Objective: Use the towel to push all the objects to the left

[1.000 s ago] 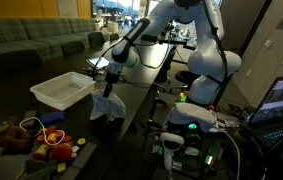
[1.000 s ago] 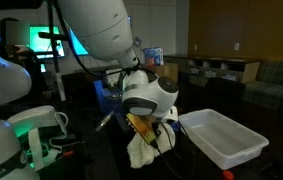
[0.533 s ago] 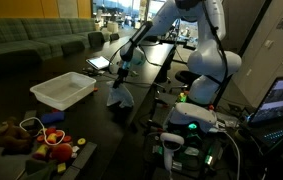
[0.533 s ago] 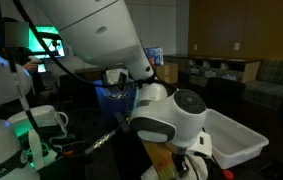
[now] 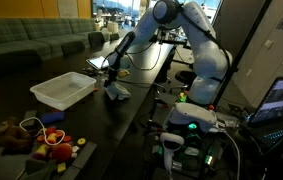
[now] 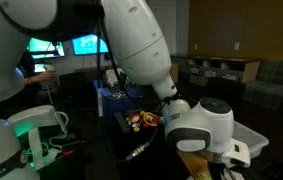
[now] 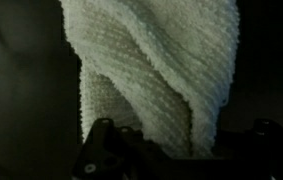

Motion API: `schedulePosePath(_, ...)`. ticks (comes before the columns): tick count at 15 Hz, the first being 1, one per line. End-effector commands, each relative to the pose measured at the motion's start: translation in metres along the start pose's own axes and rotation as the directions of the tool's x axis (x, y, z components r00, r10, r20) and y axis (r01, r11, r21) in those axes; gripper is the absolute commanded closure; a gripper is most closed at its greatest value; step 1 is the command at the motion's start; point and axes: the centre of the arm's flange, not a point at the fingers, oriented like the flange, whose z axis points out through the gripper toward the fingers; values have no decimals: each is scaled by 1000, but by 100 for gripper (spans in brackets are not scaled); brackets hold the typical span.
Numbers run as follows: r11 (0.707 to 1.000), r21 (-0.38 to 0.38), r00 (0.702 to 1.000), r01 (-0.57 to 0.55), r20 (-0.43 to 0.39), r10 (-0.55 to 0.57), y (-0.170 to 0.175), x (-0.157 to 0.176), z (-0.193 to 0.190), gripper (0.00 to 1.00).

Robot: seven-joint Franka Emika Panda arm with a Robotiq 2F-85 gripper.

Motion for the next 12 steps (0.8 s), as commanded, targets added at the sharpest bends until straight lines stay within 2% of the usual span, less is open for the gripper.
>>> schedulePosePath(1, 998, -51, 999, -31, -31, 29, 6, 64, 51, 97)
schedulePosePath(6, 992, -100, 995, -82, -58, 77, 28, 96, 84, 97)
schedulePosePath(12, 978, -108, 982, -180, -80, 172, 64, 129, 90, 97)
